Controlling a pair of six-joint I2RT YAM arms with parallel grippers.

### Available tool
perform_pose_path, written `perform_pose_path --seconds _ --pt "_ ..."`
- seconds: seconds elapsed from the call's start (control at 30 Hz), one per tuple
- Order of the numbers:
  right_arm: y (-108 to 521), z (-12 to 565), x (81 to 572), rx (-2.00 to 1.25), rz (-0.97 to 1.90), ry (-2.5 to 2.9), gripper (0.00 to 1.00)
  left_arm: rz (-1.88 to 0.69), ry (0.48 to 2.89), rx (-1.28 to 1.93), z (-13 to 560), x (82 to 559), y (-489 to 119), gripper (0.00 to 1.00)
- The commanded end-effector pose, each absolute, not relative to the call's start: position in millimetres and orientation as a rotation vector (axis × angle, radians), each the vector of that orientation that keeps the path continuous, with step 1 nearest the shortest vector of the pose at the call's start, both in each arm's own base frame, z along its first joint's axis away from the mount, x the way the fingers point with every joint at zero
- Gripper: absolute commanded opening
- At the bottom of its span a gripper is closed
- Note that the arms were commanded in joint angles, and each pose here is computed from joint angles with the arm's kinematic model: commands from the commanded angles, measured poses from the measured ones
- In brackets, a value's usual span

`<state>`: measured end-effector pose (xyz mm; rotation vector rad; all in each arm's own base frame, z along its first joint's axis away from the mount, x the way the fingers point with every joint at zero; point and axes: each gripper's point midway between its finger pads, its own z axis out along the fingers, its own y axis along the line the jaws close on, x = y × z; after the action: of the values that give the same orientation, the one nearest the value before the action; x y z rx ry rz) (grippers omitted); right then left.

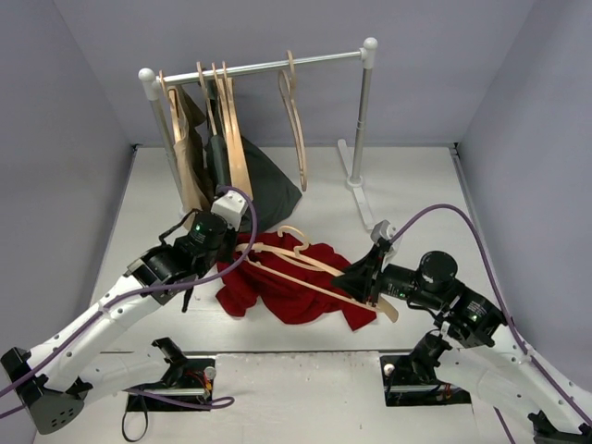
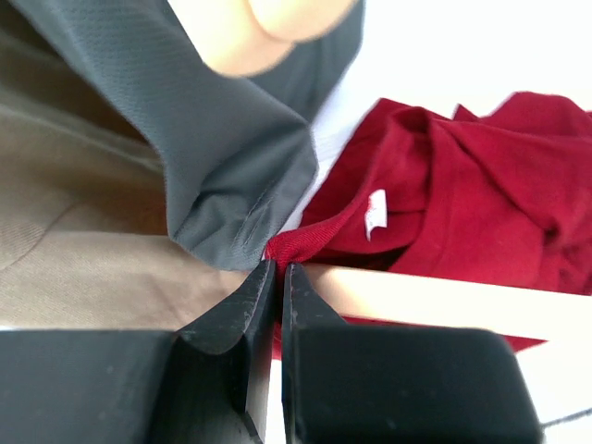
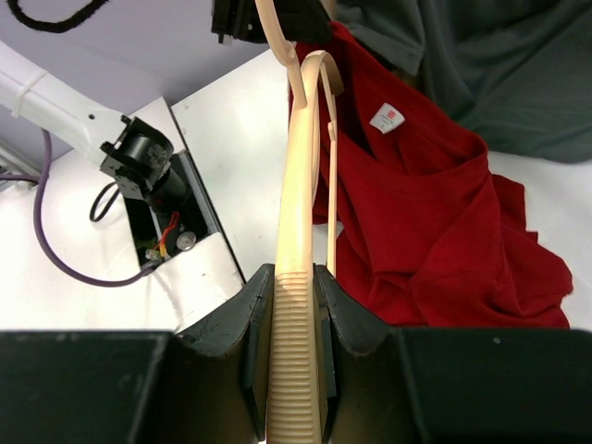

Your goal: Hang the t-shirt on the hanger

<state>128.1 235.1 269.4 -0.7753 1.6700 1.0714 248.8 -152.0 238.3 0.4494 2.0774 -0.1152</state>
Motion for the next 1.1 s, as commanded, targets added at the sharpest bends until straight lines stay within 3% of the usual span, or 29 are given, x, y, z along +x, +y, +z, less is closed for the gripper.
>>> perform_pose_path --seconds 0.0,0.33,0.6,1.07 --pt "249 348 123 -0.839 1.137 1.389 0.00 -0.240 1.905 0.574 291 251 -175 0.00" --pt "263 417 137 -0.902 1.069 1.234 0.00 -0.282 1.690 0.715 405 243 -182 0.00" --pt "253 505 139 -0.850 0.990 1.032 0.00 -0.380 1.537 0.735 485 226 -188 0.00" --pt "277 427 146 -0.776 1.164 1.029 0.00 -0.580 1.637 0.763 425 200 -205 0.00"
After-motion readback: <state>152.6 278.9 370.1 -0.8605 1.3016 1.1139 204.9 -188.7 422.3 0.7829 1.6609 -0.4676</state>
